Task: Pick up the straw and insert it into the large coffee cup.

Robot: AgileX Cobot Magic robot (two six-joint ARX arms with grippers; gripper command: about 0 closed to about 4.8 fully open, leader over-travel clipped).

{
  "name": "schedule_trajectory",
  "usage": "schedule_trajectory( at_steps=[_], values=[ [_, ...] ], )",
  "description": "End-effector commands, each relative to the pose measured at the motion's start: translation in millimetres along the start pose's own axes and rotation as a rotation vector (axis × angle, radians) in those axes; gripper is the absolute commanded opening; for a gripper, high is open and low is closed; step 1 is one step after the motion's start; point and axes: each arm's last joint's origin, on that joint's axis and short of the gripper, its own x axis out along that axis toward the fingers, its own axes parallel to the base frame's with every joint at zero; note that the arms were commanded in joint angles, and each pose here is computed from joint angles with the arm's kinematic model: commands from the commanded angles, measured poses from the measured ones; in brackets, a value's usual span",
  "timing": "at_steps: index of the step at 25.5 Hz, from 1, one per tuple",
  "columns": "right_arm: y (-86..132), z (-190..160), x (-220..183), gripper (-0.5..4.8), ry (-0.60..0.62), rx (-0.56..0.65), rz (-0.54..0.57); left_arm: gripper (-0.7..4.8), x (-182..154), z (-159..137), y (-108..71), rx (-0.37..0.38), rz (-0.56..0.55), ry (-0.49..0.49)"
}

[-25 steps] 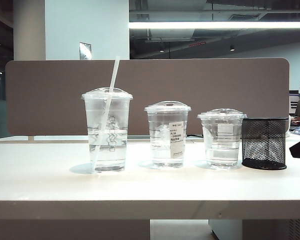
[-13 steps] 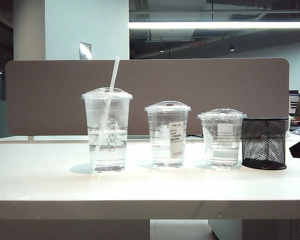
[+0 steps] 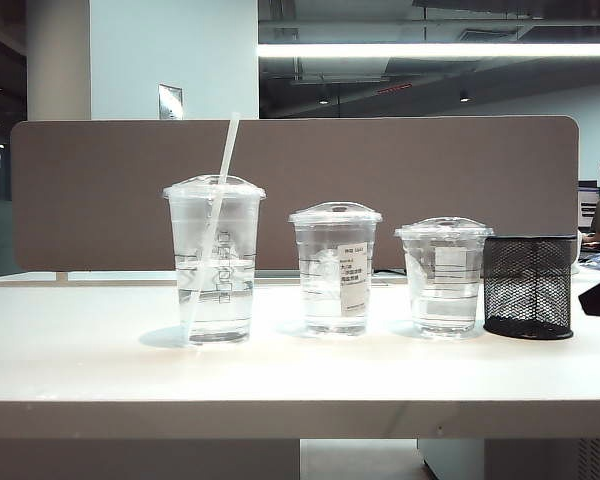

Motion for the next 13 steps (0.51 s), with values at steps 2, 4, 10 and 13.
schedule_trajectory(
  at_steps=[2,4,10,13],
  values=[
    [0,1,0,-0.05,-0.007,0.003,-0.001,-0.03,0,2,-0.2,-0.001,-0.004,-0.011],
    [0,1,0,-0.05,-0.007,0.003,-0.001,-0.03,0,2,-0.2,-0.001,-0.004,-0.011],
    [-11,8,-9,-0.05,-0.131,0.041,-0.070,-0.03,0,2,-0.1,-0.001,-0.004,-0.012],
    [-20,12,-14,-0.05,-0.199,0.066,-0.177,-0.03,0,2,-0.2,-0.001,-0.005,-0.012]
  ],
)
